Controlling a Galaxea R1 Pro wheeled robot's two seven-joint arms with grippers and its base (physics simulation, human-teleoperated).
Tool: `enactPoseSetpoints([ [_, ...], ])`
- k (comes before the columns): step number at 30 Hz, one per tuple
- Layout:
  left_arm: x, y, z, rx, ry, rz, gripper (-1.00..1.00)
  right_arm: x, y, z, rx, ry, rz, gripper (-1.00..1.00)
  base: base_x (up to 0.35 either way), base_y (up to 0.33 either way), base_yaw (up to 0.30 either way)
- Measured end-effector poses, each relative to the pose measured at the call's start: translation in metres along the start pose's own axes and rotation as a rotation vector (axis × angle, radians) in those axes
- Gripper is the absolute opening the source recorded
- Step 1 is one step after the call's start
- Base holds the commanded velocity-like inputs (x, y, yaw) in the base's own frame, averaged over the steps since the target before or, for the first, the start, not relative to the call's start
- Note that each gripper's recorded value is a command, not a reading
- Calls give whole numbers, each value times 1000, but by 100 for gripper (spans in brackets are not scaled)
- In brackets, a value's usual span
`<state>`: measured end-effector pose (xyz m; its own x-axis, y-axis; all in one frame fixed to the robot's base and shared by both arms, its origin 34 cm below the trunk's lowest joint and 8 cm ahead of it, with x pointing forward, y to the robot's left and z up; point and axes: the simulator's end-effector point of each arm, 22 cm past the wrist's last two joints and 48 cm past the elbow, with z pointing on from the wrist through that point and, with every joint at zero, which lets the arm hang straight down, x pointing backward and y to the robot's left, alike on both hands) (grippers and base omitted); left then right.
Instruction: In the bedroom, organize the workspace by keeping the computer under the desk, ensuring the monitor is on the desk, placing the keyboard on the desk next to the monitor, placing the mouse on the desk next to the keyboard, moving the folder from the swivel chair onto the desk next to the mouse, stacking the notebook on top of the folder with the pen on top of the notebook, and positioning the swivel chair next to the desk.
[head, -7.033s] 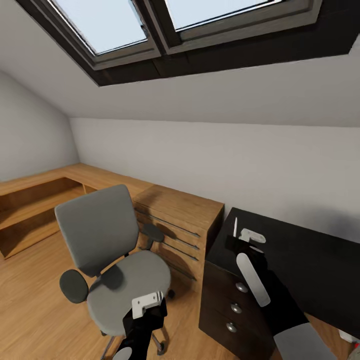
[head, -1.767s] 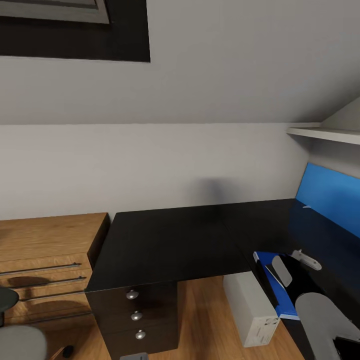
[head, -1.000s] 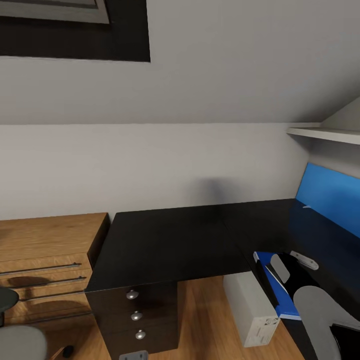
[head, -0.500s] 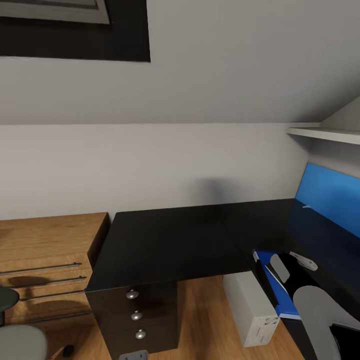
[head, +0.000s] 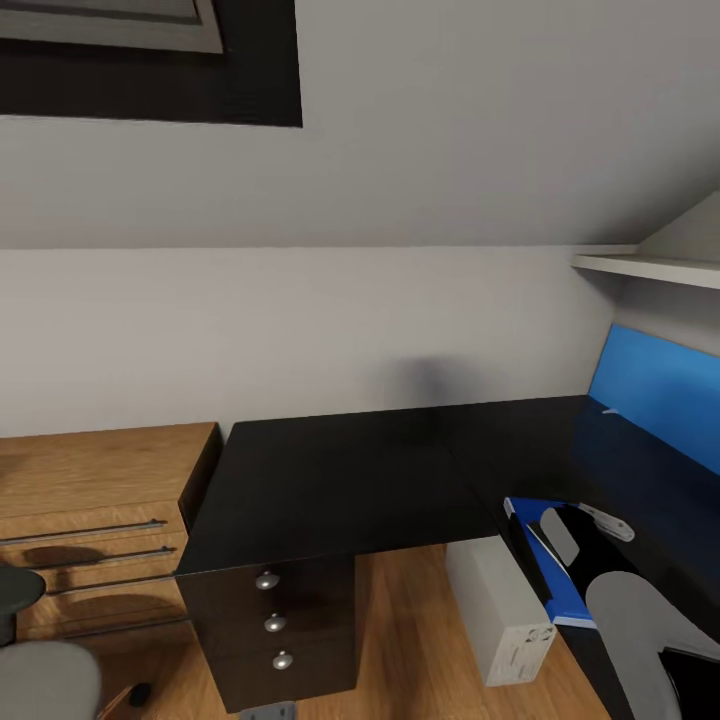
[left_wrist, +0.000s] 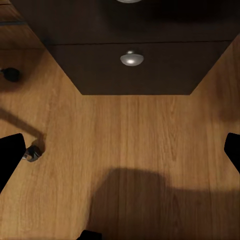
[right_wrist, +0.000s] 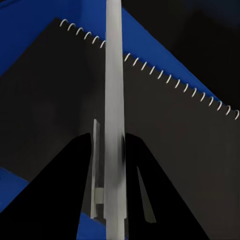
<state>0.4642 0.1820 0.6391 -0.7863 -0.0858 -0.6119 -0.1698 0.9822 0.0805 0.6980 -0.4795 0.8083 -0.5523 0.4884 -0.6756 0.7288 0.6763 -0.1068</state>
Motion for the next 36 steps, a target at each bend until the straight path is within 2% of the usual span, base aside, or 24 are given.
enactPoseSetpoints([
  [9,0,0,0,-1,1,-1,100,1,2,-1,-3,0,-2,-100,-80,0,0],
  [34,0,1,0,-2,0,-2,100,3,6,-2,-8,0,-5,-100,-2,0,0],
  [35,0,1,0,-2,0,-1,100,3,7,-2,-9,-1,-7,100,0,0,0],
  [36,0,1,0,-2,0,-1,100,3,7,-3,-10,-2,-8,100,0,0,0],
])
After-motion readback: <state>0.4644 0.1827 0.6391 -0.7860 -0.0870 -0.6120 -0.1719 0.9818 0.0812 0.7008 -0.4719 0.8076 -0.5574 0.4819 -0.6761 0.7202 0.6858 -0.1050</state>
